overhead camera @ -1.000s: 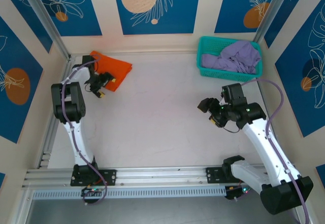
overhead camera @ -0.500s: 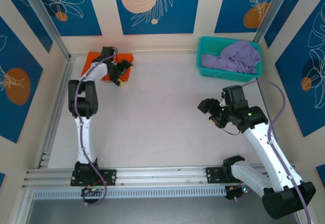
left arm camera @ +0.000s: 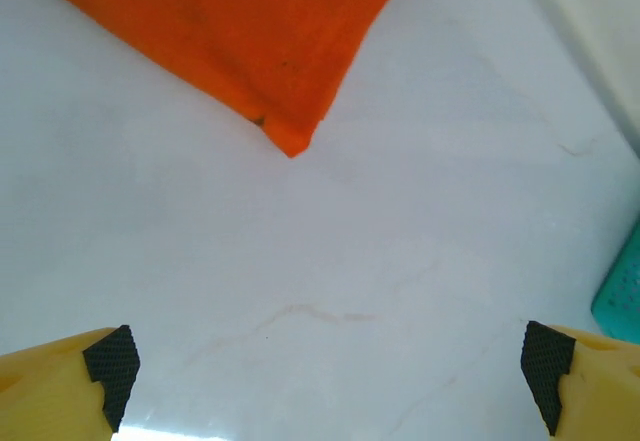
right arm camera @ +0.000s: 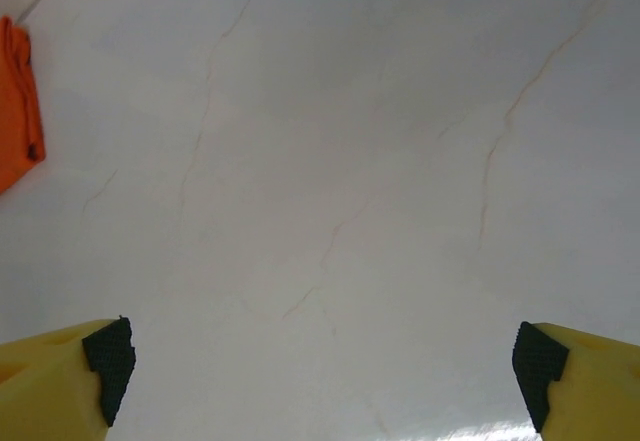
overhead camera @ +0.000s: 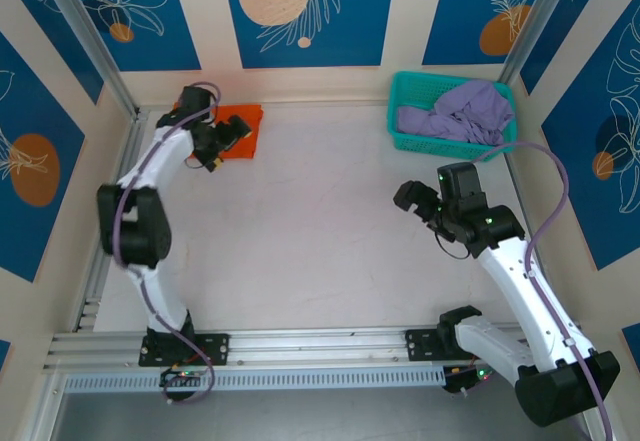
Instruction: Fold and stack the t-shirts
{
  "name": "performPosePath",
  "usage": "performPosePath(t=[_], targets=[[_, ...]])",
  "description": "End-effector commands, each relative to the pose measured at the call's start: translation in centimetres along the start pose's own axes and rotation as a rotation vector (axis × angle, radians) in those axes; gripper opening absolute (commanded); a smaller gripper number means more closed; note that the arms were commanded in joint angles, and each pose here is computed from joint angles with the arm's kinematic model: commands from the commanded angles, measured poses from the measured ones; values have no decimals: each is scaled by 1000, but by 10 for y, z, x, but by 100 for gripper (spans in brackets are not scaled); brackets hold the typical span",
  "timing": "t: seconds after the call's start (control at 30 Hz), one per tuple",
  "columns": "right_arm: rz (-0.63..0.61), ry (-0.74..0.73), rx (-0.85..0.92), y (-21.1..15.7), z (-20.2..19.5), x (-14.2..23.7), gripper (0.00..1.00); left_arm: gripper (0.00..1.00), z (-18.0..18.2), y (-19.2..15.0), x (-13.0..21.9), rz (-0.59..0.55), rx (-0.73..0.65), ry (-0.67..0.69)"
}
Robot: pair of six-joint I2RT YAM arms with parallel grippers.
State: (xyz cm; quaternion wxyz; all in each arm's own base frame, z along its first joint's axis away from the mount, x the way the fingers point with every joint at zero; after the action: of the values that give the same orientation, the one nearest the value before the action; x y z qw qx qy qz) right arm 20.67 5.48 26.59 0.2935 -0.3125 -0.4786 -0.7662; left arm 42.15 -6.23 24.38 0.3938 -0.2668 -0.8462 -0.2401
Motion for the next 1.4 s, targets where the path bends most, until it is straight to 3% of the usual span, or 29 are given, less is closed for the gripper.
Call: performPosePath(t=[0.0, 0.1, 0.2, 0.3, 0.43, 0.6, 0.73, 0.87, 1.1, 1.23, 1.37], targets=[[-188, -146, 88, 20, -15, -4, 99, 100, 19, -3, 63, -229, -167, 57], [-235, -225, 166, 21, -29, -16, 99, 100, 50, -12, 95, -395, -232, 162], [-297, -208, 329, 16, -34, -26, 99, 100, 85, -24, 109, -521, -302, 247], [-363, -84, 558, 3, -33, -33, 99, 100, 122, -40, 114, -711, -309, 212], [-423, -59, 581, -20, -49, -47, 99, 100, 164, -60, 110, -848, -351, 204], [-414, 15, 650, -50, -62, -62, 99, 100, 186, -73, 82, -765, -567, 274], [-437, 46, 648, -59, -68, -76, 99, 100, 188, -75, 42, -662, -658, 203], [-495, 47, 647, -45, -68, -86, 99, 100, 182, -63, 18, -675, -623, 190], [-534, 79, 574, -10, -69, -113, 99, 100, 149, -40, -13, -673, -702, 109], [-554, 100, 568, 7, -65, -127, 99, 100, 142, -41, -24, -626, -767, 60], [-583, 123, 579, 15, -62, -139, 99, 100, 151, -52, -22, -673, -785, -10]])
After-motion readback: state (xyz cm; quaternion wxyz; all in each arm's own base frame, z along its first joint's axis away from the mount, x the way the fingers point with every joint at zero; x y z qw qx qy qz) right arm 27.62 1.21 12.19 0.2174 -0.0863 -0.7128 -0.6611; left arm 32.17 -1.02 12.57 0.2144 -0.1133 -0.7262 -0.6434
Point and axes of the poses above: each hand's point on the last joint's axis, 136 mm out from that joint toward the fingers, its own x axis back along the fingers, its own z axis along the line the jaws close on, y = z × x, the point moved 8 cm from there along x, back along the fingers, and after that the axes turned 11 degrees about x, right-handed, at the moved point
